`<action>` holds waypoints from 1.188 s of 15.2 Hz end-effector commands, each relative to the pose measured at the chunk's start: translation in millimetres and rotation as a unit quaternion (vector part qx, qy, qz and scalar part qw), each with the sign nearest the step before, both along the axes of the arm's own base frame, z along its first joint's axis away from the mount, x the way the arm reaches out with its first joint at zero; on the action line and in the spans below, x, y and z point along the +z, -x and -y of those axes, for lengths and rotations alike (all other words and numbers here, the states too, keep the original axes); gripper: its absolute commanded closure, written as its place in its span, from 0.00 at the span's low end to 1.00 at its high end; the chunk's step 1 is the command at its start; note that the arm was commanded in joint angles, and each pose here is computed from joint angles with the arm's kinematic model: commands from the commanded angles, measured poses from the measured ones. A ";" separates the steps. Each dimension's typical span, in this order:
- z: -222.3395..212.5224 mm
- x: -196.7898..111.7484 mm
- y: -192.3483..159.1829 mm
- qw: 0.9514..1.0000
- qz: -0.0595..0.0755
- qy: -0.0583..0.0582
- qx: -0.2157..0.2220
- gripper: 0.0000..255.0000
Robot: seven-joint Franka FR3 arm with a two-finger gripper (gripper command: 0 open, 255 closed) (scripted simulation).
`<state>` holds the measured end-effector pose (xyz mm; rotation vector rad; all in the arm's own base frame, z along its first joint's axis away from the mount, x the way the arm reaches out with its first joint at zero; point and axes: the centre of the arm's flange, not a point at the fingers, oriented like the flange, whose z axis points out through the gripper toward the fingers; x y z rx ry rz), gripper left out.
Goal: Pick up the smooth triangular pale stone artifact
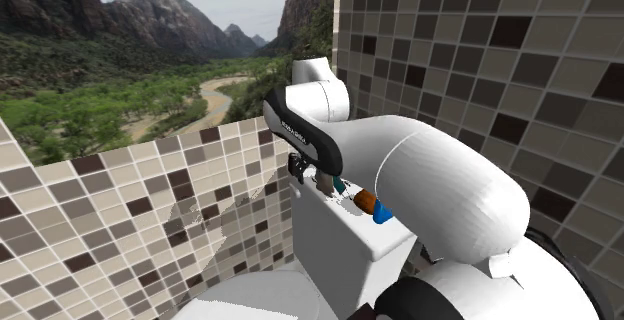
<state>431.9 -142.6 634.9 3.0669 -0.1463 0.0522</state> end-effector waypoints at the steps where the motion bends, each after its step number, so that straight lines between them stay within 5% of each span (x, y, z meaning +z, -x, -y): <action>1: 23.0 5.6 -14.4 1.000 -0.006 -0.002 -0.002 0.00; 6: 79.3 13.3 -51.7 1.000 -0.019 -0.008 -0.008 0.00; 15: 79.3 -26.7 -51.7 1.000 -0.019 -0.008 -0.008 0.00; 16: 79.2 -26.3 -51.8 1.000 -0.019 -0.008 -0.008 1.00; 18: 79.5 -26.4 -51.8 1.000 -0.019 -0.008 -0.008 1.00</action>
